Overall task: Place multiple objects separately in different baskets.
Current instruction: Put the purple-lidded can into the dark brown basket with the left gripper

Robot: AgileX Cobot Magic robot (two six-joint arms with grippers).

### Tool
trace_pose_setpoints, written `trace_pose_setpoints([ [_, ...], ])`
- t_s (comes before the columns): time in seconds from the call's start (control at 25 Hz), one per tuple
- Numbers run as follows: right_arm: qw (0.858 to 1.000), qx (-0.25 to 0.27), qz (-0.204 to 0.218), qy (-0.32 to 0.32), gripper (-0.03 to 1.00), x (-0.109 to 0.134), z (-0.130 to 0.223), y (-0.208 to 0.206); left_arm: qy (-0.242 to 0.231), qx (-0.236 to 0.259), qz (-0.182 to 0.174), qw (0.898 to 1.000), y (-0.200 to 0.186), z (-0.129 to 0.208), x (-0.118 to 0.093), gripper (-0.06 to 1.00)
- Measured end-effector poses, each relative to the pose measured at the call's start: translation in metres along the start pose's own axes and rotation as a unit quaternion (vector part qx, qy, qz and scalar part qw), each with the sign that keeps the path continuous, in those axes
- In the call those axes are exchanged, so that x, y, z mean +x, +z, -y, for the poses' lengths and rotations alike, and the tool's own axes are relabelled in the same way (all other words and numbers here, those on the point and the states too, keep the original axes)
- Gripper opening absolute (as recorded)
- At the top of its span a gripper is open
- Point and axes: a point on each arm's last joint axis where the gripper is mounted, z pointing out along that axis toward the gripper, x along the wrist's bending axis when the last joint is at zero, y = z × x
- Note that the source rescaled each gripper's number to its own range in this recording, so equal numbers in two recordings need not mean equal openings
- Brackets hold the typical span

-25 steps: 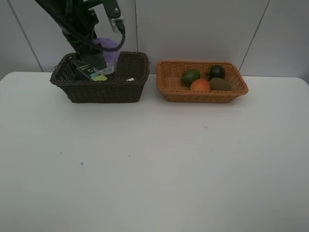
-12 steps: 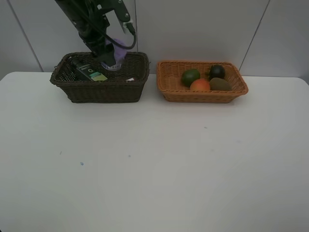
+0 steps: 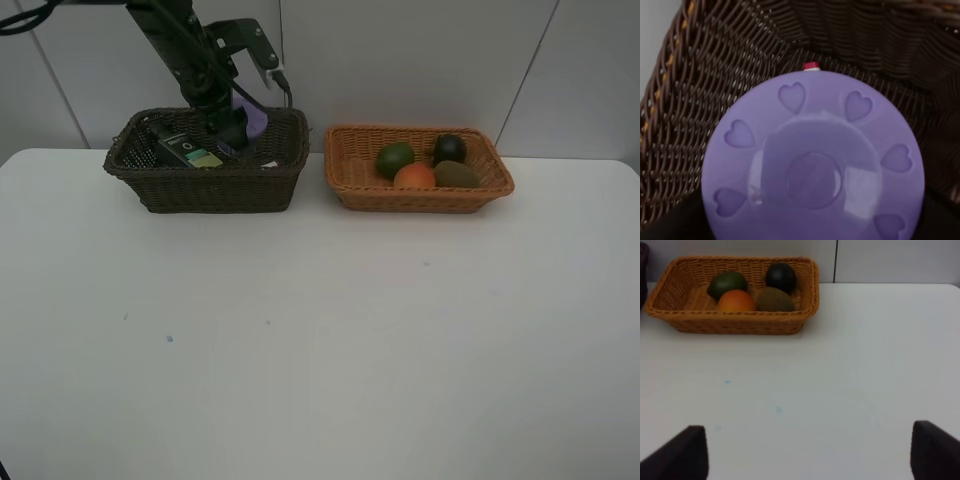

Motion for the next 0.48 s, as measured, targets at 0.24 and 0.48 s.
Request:
trace_pose_setpoints([
  [0.24,1.0,0.0,0.0,0.0,0.94,0.0,0.0,0.0,0.0,0.0,0.0,1.0,0.0018,0.0002,-0.0001,0.97],
  [0.48,1.0,0.0,0.0,0.0,0.94,0.0,0.0,0.0,-0.029,0.002,0.001,1.0,0.0022,0.0006,-0.0005,0.98],
])
